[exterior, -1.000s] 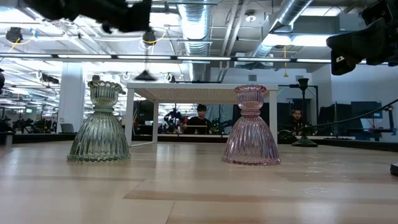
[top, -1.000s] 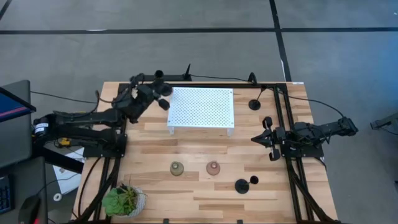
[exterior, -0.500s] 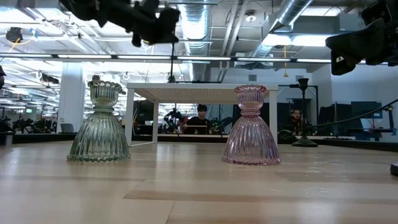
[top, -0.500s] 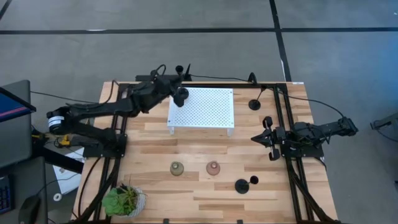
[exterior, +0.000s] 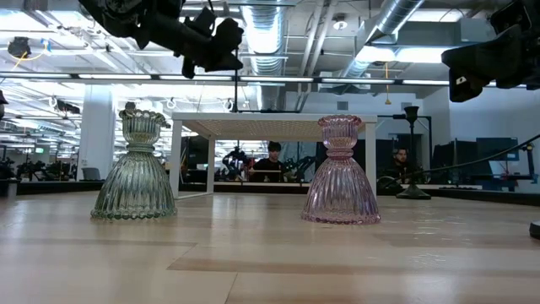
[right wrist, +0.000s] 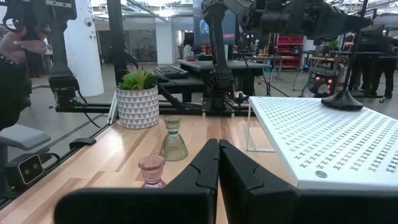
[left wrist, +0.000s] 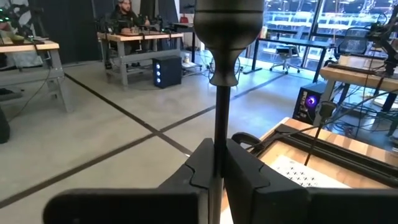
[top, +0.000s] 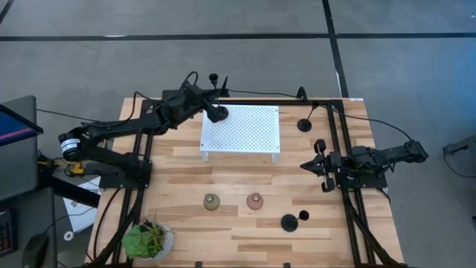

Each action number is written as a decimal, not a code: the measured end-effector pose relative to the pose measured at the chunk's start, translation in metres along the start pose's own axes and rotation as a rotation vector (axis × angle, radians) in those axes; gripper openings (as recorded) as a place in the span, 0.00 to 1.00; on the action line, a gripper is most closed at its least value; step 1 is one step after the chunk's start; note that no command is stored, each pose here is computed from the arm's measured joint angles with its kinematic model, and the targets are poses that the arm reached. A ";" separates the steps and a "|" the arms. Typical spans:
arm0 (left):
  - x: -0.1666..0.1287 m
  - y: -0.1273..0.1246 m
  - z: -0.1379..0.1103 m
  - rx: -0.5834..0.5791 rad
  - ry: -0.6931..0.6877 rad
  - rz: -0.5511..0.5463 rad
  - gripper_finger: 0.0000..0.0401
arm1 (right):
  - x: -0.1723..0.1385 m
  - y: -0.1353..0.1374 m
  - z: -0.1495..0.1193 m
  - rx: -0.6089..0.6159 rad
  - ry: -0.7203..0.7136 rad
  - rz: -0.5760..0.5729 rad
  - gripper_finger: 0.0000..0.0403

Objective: Pick & Place candle stick holders
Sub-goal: Put the top left black candle holder on the shelf, then put the top black candle holder on the shelf

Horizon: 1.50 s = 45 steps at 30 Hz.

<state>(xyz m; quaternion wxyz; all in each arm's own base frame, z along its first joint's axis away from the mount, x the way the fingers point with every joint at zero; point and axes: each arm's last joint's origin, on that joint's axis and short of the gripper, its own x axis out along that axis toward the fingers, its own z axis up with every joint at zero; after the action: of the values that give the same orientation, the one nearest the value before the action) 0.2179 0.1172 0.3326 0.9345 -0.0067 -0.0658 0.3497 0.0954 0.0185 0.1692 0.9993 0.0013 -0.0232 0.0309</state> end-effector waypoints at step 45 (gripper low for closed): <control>-0.063 0.008 0.027 0.043 0.094 -0.042 0.48 | 0.000 0.000 0.000 0.000 0.001 0.001 0.00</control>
<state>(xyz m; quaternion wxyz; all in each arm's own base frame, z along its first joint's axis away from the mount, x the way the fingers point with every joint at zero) 0.1622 0.0806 0.3519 0.9436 -0.0015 -0.0146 0.3306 0.0954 0.0185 0.1692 0.9992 0.0013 -0.0229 0.0313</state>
